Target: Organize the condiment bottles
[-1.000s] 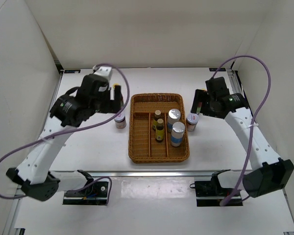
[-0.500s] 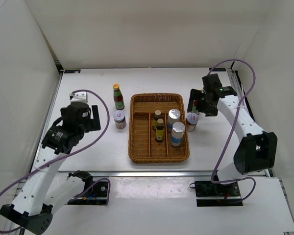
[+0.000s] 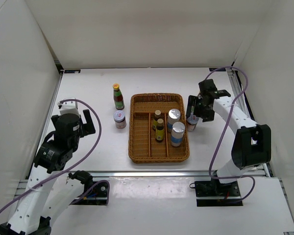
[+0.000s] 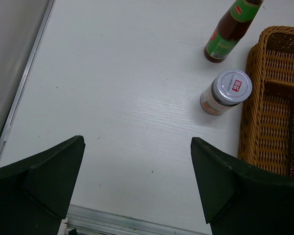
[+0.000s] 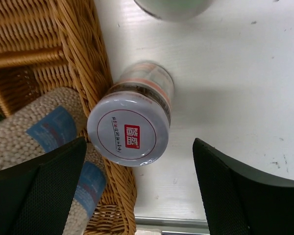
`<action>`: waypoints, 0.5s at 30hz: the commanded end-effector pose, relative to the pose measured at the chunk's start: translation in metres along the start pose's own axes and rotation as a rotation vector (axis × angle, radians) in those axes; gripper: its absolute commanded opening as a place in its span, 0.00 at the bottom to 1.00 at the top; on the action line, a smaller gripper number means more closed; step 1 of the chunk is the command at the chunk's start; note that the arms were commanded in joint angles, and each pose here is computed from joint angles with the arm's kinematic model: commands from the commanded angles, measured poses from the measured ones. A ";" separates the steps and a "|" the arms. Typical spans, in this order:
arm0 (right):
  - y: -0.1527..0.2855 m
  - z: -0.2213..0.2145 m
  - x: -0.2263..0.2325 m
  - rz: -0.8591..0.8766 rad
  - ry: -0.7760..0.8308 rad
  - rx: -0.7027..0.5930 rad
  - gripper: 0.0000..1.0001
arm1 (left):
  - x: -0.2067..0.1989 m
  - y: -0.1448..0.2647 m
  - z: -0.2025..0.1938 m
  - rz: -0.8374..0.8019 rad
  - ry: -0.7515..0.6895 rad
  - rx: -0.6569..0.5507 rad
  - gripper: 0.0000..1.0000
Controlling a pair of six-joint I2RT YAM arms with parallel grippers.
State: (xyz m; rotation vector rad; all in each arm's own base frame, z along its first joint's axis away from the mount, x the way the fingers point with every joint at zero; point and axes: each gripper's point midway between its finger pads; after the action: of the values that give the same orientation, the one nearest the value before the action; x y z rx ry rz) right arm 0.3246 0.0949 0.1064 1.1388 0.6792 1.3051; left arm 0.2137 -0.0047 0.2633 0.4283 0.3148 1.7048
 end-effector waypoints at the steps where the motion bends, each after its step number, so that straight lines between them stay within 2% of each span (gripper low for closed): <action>1: -0.008 -0.004 0.004 0.016 0.006 0.009 0.91 | 0.000 -0.003 0.005 0.013 0.019 -0.021 1.00; 4: -0.016 -0.008 0.002 0.006 0.005 0.028 0.89 | -0.002 -0.005 0.004 0.005 0.015 -0.012 1.00; 13: -0.030 -0.013 0.001 -0.007 0.033 0.062 0.69 | -0.002 -0.005 0.004 0.005 0.015 -0.012 1.00; 15: -0.033 -0.014 0.003 0.000 0.032 0.068 0.69 | -0.002 -0.005 0.004 0.005 0.015 -0.012 1.00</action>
State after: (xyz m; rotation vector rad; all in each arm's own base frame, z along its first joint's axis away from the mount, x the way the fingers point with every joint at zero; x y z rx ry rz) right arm 0.3420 0.1012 0.0938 1.1110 0.6528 1.3325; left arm 0.2182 -0.0067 0.2634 0.4258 0.3142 1.7042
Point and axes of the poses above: each gripper's point midway between its finger pads, its own y axis back along the fingers, its own x axis along the line the jaws close on, z = x × y, and after that the axes turned 7 degrees about -y, right-handed
